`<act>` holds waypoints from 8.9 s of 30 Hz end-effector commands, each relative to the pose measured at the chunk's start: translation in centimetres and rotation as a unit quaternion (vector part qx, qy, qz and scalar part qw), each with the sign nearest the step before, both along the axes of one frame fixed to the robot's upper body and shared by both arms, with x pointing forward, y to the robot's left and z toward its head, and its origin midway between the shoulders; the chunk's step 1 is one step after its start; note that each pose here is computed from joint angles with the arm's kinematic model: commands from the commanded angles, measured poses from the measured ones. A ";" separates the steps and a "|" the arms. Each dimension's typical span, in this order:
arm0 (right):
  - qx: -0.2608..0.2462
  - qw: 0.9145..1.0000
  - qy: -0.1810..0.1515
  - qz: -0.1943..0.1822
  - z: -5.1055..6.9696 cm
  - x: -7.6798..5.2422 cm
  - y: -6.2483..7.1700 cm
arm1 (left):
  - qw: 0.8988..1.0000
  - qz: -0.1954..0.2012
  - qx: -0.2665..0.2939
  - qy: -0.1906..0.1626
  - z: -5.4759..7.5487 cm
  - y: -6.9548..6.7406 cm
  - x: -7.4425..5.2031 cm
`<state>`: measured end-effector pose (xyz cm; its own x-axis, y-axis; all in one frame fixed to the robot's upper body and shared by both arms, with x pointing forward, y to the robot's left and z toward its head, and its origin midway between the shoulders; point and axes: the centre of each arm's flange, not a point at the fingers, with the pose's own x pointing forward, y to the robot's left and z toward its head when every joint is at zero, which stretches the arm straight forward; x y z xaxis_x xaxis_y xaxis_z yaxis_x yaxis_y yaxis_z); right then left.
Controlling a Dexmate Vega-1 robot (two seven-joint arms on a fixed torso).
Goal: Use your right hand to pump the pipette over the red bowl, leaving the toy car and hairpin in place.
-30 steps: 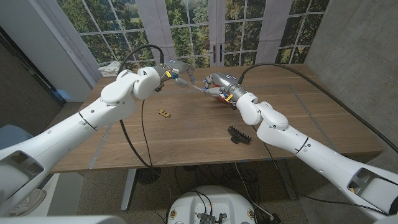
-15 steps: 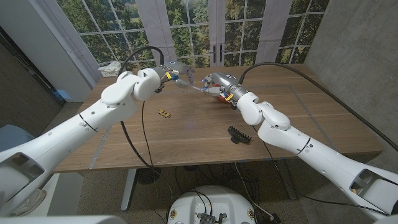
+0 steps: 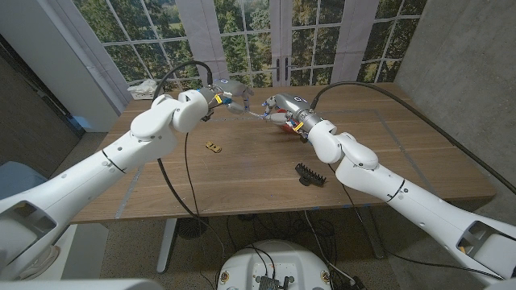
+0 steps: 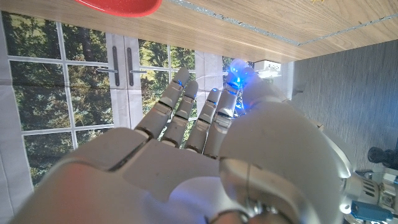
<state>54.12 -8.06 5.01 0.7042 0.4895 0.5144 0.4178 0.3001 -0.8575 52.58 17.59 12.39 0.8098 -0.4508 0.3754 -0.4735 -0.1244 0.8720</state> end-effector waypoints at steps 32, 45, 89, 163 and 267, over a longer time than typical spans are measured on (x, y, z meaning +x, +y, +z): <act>0.148 0.982 0.110 0.049 0.3 1.4 -6.6 | 0.974 -0.057 -0.213 0.048 -1.9 2.5 3.1; 0.200 0.956 0.173 0.130 0.2 2.4 -8.3 | 0.951 -0.078 -0.291 0.074 -2.6 3.1 4.4; 0.367 0.887 0.086 0.268 -2.1 2.1 -6.9 | 0.839 -0.230 -0.449 0.204 -3.9 3.0 6.0; 0.413 0.872 -0.064 0.255 -2.8 1.9 -1.5 | 0.728 -0.302 -0.494 0.367 -5.0 -0.8 8.4; 0.434 0.851 -0.052 0.292 -1.7 4.5 -2.7 | 0.621 -0.326 -0.521 0.487 -4.8 -1.5 11.6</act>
<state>58.88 -10.66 3.31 0.4159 0.1497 0.8970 0.0453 0.9817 -0.1849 64.56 16.34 7.61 0.6617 -0.7183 0.2148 0.6822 0.6957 0.2251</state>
